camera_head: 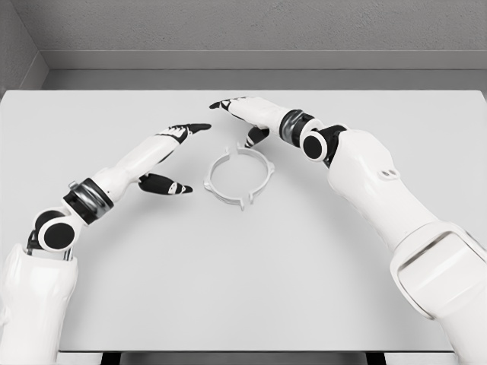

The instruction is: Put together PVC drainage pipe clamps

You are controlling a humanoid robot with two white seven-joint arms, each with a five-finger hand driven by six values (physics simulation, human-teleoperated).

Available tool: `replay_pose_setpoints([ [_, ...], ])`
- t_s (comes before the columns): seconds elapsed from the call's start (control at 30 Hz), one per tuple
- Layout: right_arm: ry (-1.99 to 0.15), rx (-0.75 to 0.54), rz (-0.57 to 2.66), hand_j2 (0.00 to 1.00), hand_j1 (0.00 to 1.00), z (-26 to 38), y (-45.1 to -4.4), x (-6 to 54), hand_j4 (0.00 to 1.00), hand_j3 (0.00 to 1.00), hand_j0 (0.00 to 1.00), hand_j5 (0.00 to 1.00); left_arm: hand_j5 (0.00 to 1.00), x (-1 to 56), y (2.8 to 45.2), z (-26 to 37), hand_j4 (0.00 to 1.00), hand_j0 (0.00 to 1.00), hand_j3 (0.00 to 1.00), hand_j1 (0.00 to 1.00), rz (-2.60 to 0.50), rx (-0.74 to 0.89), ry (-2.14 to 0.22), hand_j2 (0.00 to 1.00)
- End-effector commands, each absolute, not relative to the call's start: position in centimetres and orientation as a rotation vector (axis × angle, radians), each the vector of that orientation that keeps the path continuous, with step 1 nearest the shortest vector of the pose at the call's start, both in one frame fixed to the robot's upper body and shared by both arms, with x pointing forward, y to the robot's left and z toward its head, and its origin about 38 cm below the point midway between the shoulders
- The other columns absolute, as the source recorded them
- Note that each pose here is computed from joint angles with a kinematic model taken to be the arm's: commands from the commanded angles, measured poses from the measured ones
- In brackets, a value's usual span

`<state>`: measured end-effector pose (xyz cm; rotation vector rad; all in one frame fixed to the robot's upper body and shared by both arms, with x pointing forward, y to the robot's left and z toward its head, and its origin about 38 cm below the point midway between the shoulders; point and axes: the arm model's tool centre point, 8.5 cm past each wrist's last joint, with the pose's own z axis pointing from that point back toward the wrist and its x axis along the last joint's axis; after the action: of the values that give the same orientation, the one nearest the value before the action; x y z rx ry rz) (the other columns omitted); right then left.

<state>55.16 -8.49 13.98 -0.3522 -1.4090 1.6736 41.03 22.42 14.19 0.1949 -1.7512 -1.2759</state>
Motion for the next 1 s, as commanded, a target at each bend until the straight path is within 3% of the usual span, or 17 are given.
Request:
replay_pose_setpoints([
  [0.0,-1.411,-0.348,1.671,1.00,1.00,14.0,-8.5,55.2,1.00,1.00,1.00,1.00,1.00,41.2,22.5,13.8,1.00,1.00,1.00,1.00,-1.266,0.185,-1.741,1.00],
  [0.57,-1.411,-0.401,1.629,1.00,1.00,14.6,-9.4,55.8,1.00,1.00,1.00,1.00,1.00,43.2,21.6,11.3,1.00,1.00,1.00,1.00,-1.165,0.106,-1.644,1.00],
  [0.97,-1.338,-0.569,1.693,1.00,1.00,16.5,-16.5,56.8,1.00,1.00,1.00,1.00,1.00,44.3,21.5,10.6,1.00,1.00,1.00,1.00,-1.119,0.085,-1.592,1.00],
])
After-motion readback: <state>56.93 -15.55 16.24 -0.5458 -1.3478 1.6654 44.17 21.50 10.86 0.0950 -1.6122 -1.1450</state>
